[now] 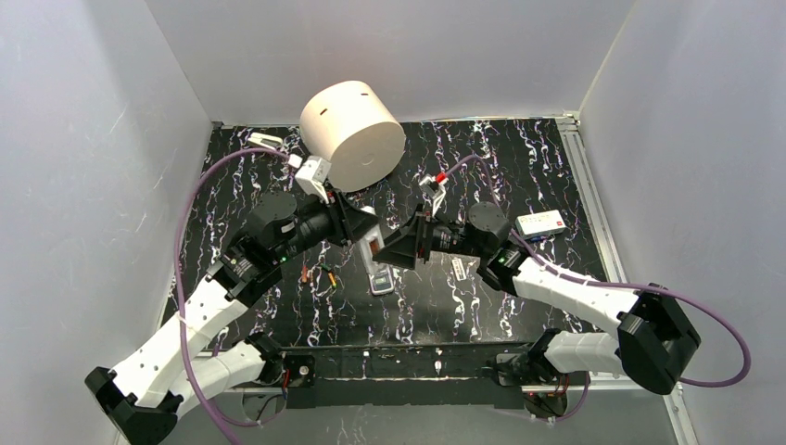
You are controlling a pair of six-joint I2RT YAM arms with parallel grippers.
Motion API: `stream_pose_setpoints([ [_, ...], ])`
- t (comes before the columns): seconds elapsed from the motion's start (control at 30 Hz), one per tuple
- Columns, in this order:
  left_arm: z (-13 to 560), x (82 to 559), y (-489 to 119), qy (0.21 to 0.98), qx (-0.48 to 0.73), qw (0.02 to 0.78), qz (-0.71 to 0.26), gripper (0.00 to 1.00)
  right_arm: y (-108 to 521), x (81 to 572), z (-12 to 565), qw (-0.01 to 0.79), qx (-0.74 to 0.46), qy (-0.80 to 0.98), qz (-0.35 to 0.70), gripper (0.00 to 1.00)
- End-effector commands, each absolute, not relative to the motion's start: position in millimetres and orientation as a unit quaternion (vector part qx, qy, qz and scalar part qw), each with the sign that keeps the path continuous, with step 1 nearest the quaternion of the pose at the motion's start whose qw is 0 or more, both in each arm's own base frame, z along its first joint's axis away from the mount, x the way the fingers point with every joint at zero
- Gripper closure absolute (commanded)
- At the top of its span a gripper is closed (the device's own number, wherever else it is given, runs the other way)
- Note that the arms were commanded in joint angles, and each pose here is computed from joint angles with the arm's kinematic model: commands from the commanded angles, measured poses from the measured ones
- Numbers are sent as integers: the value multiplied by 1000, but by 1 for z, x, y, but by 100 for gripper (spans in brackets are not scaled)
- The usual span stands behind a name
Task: Load the batteries into the remote control
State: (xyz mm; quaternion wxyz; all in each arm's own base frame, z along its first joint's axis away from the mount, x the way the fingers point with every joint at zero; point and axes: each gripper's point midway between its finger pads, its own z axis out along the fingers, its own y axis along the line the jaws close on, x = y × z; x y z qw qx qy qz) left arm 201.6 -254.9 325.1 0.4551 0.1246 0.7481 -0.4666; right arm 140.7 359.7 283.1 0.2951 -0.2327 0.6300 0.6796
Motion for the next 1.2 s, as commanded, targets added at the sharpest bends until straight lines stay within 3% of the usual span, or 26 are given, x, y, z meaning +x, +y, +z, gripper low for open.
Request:
stream_pose_setpoints([
  [0.0, 299, 253, -168, 802, -2, 551, -230, 100, 356, 188, 257, 363, -209, 713, 562, 12],
  [0.17, 271, 255, -86, 817, -93, 568, -38, 100, 368, 211, 220, 368, -178, 772, 487, 16],
  [0.33, 259, 223, -23, 812, -165, 555, 69, 100, 404, 223, 167, 370, -183, 839, 354, 38],
  [0.47, 261, 206, 2, 802, -181, 561, 101, 100, 433, 232, 142, 363, -179, 858, 317, 51],
  [0.87, 277, 193, 26, 775, -188, 590, 125, 100, 483, 218, 66, 313, -236, 900, 192, 45],
  [1.17, 282, 182, 39, 765, -193, 600, 132, 100, 511, 217, 71, 332, -256, 889, 185, 44],
])
